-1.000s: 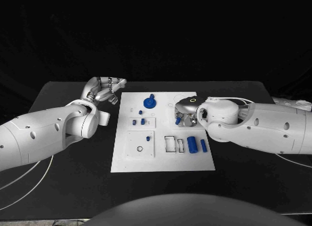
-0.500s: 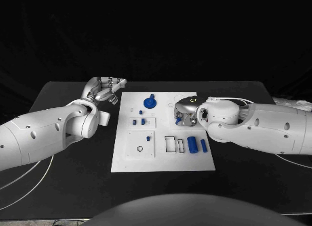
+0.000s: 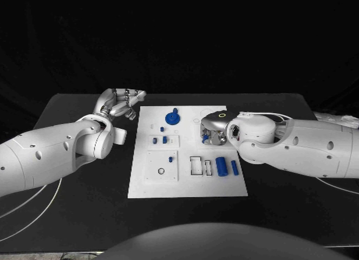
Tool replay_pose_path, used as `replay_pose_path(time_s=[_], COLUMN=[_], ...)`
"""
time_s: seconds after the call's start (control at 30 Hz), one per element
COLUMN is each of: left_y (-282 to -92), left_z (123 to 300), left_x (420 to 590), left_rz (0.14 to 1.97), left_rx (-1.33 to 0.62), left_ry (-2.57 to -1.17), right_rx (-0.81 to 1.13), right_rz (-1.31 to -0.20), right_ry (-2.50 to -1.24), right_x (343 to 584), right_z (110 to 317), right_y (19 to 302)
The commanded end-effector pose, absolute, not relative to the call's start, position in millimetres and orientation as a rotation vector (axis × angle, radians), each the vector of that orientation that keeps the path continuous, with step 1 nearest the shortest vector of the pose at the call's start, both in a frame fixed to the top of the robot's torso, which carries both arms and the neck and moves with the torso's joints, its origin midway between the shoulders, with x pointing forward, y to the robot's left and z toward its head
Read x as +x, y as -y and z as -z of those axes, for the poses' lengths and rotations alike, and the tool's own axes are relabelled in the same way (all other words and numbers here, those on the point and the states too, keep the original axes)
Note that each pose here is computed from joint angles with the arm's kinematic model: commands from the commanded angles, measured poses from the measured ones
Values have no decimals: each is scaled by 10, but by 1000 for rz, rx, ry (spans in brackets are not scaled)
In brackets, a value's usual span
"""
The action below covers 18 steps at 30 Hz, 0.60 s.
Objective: Assemble the parts on the task board
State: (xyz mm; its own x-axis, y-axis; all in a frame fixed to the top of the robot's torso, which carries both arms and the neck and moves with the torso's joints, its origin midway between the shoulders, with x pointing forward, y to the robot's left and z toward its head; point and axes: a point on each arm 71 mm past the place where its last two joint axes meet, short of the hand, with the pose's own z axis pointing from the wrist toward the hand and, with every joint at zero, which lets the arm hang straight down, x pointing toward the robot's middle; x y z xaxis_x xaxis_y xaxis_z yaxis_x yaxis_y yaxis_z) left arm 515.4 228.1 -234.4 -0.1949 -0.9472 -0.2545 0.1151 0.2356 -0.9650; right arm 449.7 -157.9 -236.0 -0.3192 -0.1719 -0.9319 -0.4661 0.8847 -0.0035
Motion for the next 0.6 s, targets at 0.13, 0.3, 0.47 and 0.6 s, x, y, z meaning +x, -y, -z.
replay_pose_path(time_s=[0.13, 0.3, 0.47, 0.6], left_y=[-2256, -2254, -2256, -2263], left_z=[2338, 2338, 2339, 2341], left_x=[5151, 5150, 5150, 5150], left_rz=[1230, 1230, 1230, 1229], left_rx=[-845, -845, -845, -846], left_ry=[-1403, -1404, -1405, -1405], right_rx=[-480, -468, -421, -381], right_rz=[-330, -345, -380, -426], right_ry=[-1891, -1884, -1868, -1834], right_x=[4488, 4489, 4491, 4479], right_z=[2361, 2356, 2336, 2299], right_y=[1569, 1571, 1596, 1608])
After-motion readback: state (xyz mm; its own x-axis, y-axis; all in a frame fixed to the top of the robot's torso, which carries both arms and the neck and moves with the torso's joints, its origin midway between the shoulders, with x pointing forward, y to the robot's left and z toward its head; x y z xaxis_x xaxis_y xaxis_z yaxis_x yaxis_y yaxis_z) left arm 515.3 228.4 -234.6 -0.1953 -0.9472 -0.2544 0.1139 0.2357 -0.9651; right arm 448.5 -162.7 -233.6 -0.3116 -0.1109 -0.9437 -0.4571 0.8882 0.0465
